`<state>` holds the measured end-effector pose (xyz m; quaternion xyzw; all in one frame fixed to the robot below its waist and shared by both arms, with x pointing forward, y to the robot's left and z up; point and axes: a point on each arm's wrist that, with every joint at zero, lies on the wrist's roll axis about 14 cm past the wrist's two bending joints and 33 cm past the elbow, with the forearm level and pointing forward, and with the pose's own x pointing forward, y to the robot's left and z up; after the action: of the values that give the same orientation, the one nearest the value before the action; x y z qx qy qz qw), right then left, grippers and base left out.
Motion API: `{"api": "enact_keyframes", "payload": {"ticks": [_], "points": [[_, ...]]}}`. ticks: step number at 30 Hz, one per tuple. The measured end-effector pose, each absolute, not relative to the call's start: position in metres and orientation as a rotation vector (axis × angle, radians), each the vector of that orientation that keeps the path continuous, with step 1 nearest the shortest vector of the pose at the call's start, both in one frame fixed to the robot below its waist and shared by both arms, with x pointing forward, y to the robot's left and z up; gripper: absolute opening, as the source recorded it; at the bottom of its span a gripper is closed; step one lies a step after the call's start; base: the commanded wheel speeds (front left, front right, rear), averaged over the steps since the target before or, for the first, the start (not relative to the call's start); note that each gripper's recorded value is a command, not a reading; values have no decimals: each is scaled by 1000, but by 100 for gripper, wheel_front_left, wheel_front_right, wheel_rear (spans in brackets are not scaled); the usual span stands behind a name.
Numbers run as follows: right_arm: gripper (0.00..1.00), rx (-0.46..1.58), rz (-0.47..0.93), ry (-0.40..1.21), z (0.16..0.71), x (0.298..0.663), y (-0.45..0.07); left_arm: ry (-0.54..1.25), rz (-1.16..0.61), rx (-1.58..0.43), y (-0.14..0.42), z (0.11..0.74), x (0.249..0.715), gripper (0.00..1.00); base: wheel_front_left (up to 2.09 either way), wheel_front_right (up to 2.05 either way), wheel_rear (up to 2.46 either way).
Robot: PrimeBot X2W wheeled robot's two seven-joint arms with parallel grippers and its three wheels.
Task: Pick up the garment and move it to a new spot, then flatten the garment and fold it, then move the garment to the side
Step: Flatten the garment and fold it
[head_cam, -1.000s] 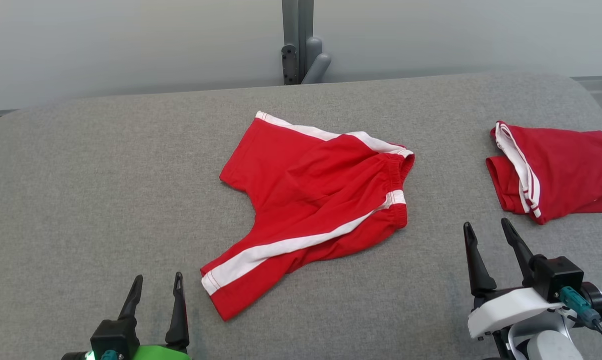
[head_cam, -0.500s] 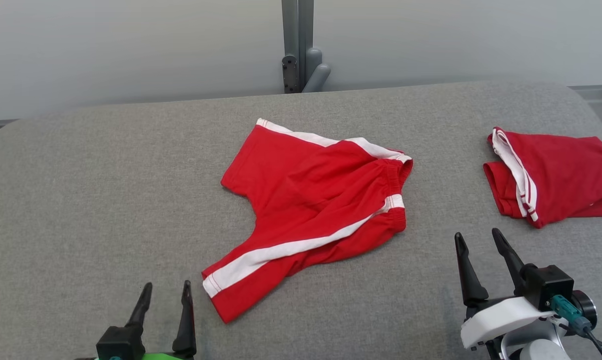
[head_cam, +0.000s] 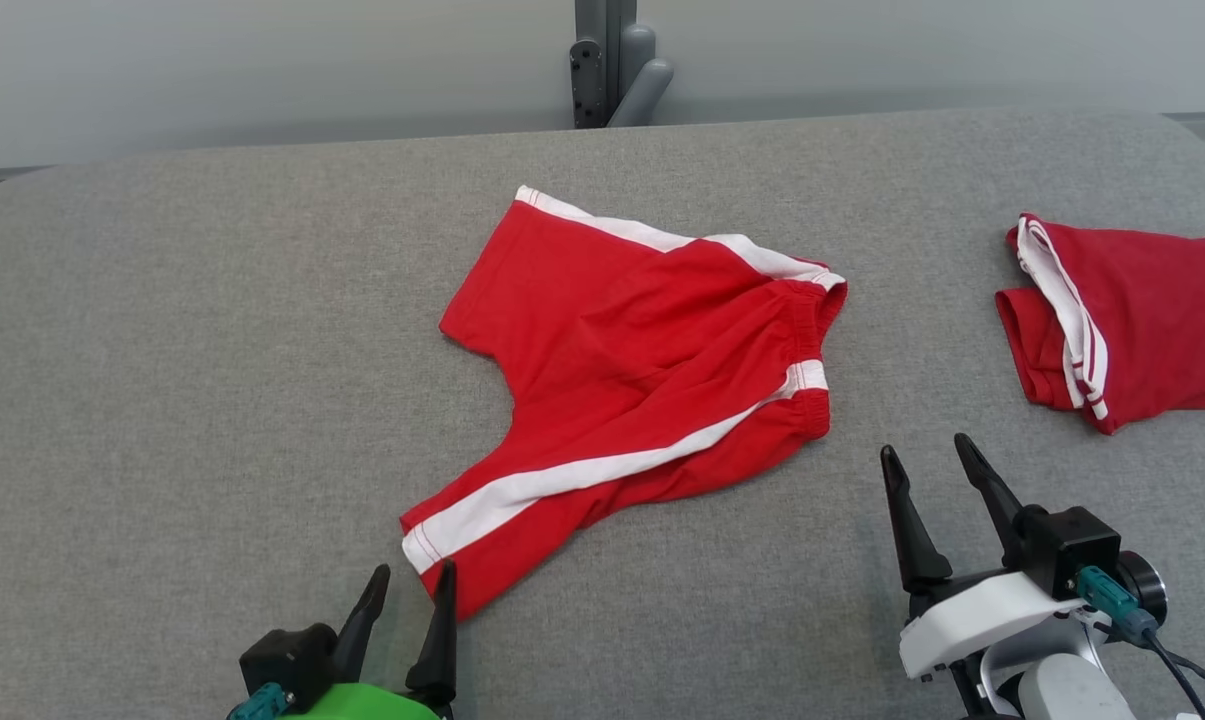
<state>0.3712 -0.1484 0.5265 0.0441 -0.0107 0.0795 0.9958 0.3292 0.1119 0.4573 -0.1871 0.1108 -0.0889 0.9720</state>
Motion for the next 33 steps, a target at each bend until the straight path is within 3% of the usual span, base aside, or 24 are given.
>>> {"api": "enact_keyframes", "payload": {"ticks": [28,29,30,33], "points": [[100,114,227,22,511,400,-129,273,-161,-489,106,443,350,100,0,0,0],[100,115,229,23,511,400,-128,275,-163,-493,105,443,350,92,0,0,0],[100,117,232,23,511,401,-127,278,-166,-496,103,442,350,45,0,0,0],[100,111,245,24,510,403,-125,282,-178,-494,99,442,352,0,0,0,0]]}}
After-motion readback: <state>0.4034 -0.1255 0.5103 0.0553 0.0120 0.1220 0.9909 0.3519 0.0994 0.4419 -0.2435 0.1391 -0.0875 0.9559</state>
